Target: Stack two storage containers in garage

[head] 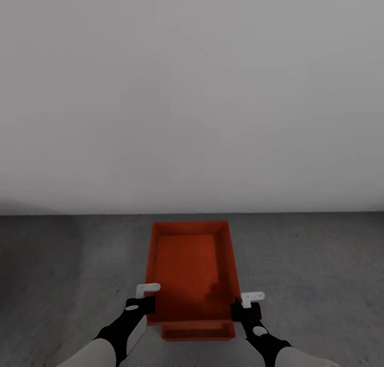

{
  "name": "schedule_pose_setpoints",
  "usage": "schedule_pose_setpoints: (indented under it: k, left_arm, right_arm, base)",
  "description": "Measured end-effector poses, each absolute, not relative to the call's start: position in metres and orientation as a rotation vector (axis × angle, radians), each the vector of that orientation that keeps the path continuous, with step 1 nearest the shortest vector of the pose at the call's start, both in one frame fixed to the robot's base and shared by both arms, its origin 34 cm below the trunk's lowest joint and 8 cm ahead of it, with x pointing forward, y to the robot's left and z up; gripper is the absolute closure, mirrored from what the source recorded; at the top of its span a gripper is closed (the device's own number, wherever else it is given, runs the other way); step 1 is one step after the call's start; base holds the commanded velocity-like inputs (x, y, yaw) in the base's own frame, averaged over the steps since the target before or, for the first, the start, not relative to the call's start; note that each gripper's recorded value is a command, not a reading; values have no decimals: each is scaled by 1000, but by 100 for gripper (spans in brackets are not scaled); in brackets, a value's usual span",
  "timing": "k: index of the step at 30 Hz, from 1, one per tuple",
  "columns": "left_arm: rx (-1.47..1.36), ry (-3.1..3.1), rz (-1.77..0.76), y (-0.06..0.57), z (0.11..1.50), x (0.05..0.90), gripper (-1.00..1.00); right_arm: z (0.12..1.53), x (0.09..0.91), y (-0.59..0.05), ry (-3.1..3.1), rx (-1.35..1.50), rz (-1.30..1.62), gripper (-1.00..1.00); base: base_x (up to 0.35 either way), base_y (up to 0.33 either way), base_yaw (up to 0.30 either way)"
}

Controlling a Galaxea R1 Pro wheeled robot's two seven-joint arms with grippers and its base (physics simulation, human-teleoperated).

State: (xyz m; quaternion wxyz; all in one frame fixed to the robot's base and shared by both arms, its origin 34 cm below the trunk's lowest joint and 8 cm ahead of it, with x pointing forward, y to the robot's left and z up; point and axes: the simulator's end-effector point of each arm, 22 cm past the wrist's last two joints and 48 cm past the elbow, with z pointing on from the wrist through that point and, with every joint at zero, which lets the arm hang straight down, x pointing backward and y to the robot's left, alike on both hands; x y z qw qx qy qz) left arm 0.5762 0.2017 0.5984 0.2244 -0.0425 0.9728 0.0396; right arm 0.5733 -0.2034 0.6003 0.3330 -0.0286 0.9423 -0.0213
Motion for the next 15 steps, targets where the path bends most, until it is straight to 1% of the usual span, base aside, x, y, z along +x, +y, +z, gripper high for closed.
schedule_pose_setpoints:
  k: [15]
  left_arm:
    - [-117,2703,110,201,590,569,100]
  right_arm:
    - [592,567,-204,2480,-75,-53,100]
  base:
    - [0,0,0]
